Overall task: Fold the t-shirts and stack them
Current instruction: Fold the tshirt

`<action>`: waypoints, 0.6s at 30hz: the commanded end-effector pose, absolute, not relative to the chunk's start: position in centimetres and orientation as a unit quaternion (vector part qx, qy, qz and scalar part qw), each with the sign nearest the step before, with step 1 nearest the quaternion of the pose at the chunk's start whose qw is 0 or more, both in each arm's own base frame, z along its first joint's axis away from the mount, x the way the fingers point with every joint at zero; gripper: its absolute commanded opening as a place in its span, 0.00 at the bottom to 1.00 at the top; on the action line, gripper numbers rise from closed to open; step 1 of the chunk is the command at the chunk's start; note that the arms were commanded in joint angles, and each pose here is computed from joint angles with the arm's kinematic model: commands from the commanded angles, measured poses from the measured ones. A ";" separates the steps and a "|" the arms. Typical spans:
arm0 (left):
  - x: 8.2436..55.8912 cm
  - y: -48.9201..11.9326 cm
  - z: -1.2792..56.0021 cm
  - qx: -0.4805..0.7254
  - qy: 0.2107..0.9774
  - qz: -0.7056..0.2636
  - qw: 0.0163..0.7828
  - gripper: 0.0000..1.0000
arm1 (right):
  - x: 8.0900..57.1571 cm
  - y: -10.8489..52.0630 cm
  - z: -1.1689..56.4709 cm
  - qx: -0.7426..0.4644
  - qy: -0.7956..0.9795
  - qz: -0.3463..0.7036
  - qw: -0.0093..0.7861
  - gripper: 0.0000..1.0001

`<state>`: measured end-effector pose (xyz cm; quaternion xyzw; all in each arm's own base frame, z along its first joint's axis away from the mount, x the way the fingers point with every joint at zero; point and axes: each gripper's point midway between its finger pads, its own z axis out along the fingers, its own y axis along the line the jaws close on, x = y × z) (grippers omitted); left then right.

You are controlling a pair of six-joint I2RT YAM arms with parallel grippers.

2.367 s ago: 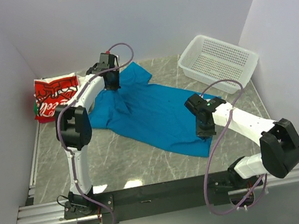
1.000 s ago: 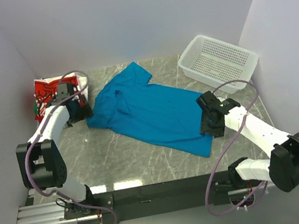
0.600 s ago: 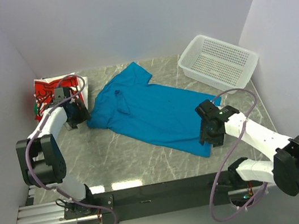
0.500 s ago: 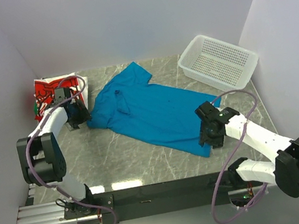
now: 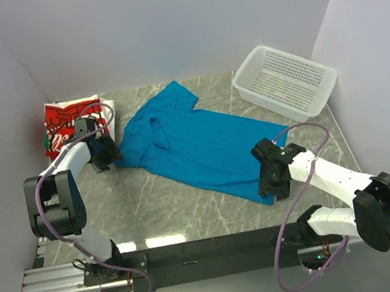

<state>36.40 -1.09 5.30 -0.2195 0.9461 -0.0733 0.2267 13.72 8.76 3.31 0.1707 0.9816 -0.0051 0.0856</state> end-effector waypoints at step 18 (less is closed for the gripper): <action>37.1 -1.6 2.4 -0.226 0.951 -0.049 0.207 0.46 | 13.6 9.1 2.0 0.172 0.982 -0.014 0.080 0.55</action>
